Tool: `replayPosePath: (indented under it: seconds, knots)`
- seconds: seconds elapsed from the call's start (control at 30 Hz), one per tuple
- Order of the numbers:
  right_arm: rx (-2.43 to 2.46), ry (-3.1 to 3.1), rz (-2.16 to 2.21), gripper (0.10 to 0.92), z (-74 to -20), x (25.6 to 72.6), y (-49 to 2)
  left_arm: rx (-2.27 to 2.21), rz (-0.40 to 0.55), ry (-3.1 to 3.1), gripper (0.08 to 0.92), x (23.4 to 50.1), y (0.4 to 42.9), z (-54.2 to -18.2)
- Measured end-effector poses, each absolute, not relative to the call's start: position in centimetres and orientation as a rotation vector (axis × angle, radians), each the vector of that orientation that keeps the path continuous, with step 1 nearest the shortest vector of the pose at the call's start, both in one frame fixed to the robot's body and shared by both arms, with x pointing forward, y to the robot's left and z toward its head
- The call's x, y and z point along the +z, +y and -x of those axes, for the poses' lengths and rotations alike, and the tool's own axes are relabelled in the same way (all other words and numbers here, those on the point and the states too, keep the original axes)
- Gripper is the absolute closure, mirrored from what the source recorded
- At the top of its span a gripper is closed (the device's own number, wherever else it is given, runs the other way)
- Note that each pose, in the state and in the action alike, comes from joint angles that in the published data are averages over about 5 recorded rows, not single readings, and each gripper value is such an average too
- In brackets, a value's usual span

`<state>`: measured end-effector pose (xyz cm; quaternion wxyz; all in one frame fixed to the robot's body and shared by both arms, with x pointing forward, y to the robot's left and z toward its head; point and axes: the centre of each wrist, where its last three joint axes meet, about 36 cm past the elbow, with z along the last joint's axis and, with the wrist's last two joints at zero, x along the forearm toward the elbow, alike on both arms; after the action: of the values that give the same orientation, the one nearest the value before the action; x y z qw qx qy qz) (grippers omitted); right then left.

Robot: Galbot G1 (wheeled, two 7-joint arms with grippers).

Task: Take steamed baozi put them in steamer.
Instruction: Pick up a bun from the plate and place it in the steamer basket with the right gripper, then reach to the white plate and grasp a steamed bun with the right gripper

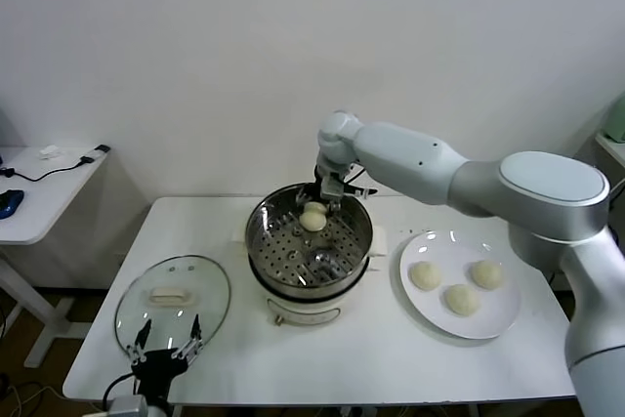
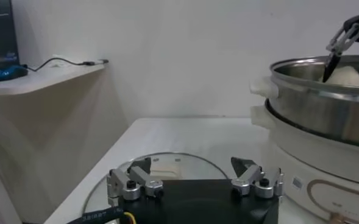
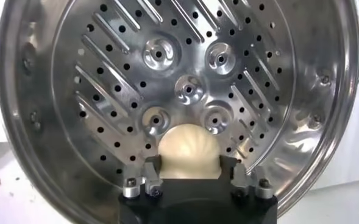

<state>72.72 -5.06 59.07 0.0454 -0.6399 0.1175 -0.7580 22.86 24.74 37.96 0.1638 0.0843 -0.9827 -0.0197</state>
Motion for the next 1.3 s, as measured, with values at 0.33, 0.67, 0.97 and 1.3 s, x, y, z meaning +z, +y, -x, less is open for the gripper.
replayPosePath:
  seconds: [0.33, 0.67, 0.97, 1.3]
  knots:
    - [-2.322, 0.491, 1.998, 0.200, -72.8, 65.4, -7.6, -0.055, -0.237, -2.812, 0.177, 38.2, 24.7, -23.0]
    - [-2.388, 1.168, 2.176, 0.200, -72.1, 71.1, -21.0, -0.049, -0.239, -2.830, 0.177, 38.5, 24.7, -23.3]
    - [-2.308, 1.887, 2.298, 0.200, -67.8, 65.0, -32.5, -0.035, -0.245, -2.844, 0.177, 38.6, 24.7, -23.7]
    - [-2.206, 2.359, 2.330, 0.200, -64.2, 55.6, -35.9, -0.016, -0.260, -2.830, 0.177, 38.4, 24.9, -23.6]
